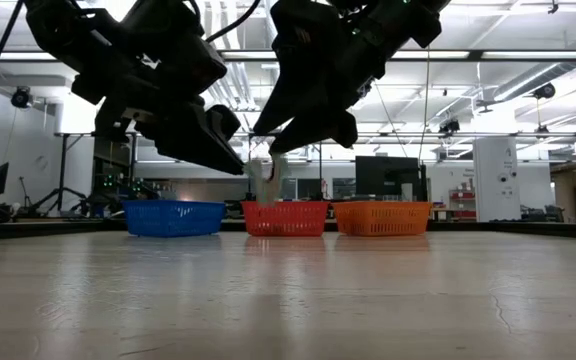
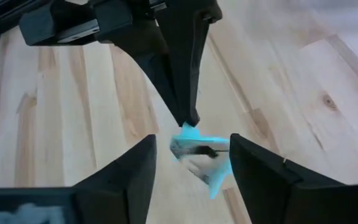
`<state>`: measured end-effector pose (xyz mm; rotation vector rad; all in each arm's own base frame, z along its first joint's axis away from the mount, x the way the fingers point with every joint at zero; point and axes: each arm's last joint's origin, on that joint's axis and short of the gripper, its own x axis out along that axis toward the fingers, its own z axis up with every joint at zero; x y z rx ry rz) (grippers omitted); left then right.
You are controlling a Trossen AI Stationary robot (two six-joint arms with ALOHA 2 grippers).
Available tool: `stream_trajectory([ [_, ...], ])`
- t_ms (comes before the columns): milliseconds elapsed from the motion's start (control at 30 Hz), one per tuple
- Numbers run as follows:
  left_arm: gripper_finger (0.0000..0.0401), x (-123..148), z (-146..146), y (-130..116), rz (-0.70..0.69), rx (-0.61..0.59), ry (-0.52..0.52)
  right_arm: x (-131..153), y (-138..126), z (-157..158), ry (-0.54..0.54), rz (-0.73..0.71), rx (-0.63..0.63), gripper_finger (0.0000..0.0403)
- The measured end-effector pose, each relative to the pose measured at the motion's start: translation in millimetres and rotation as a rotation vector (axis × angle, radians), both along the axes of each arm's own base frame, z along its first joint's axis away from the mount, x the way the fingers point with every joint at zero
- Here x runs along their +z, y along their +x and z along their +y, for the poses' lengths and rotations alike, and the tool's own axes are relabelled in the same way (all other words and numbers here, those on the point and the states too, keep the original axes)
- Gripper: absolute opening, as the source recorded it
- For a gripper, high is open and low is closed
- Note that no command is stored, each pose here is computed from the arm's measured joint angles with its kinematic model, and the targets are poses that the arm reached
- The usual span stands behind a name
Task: Pick and place Stapler, Stapler remover, tape
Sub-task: Put the blue staple remover into the blue bin, then put the purple staple remover into the blue bin
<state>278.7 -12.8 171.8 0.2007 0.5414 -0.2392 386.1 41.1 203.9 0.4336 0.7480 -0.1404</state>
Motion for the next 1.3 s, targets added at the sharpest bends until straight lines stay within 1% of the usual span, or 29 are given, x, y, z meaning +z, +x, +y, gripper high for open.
stream_trajectory([
  [200,0.0,0.4,0.4,0.3,-0.005,0.009,0.014,0.0,0.1,-0.6,-0.017,-0.001,0.013,0.0203],
  [333,0.0,0.2,0.9,0.3,-0.004,0.014,0.02,-0.3,-0.2,-0.6,-0.008,0.004,0.004,0.0203],
  [500,0.0005,1.6,-5.0,1.3,-0.022,-0.112,-0.07,-5.4,-5.3,-0.2,-0.002,0.078,-0.008,0.0203],
  [667,0.0036,-6.4,-8.0,7.6,-0.025,-0.115,-0.104,-14.8,-13.5,-1.5,0.023,0.17,-0.072,0.0203],
  [767,0.0064,-13.4,-8.7,12.9,-0.035,-0.108,-0.118,-18.4,-17.6,-2.9,0.006,0.211,-0.121,0.0203],
  [933,0.0104,-16.8,-15.3,23.2,-0.072,-0.129,-0.134,-24.1,-24.6,-4.1,-0.026,0.281,-0.151,0.0199],
  [1000,0.0112,-19.3,-18.1,28.2,-0.059,-0.129,-0.139,-25.4,-27.4,-4.8,-0.038,0.308,-0.175,0.0185],
  [1067,0.0115,-24.5,-21.6,34.3,-0.04,-0.131,-0.143,-27.3,-32.2,-6.2,-0.062,0.355,-0.204,0.016],
  [1133,0.0116,-30.7,-25.2,40.1,-0.019,-0.134,-0.139,-28.9,-35.7,-7.5,-0.092,0.388,-0.224,0.0123],
  [1267,0.0117,-44.4,-26.1,46.5,0.019,-0.091,-0.11,-29.1,-40.4,-8.4,-0.133,0.411,-0.242,0.0035],
  [1300,0.0117,-47.4,-25.8,47.0,0.028,-0.083,-0.106,-29.3,-42.0,-8.0,-0.14,0.417,-0.242,0.0022],
])
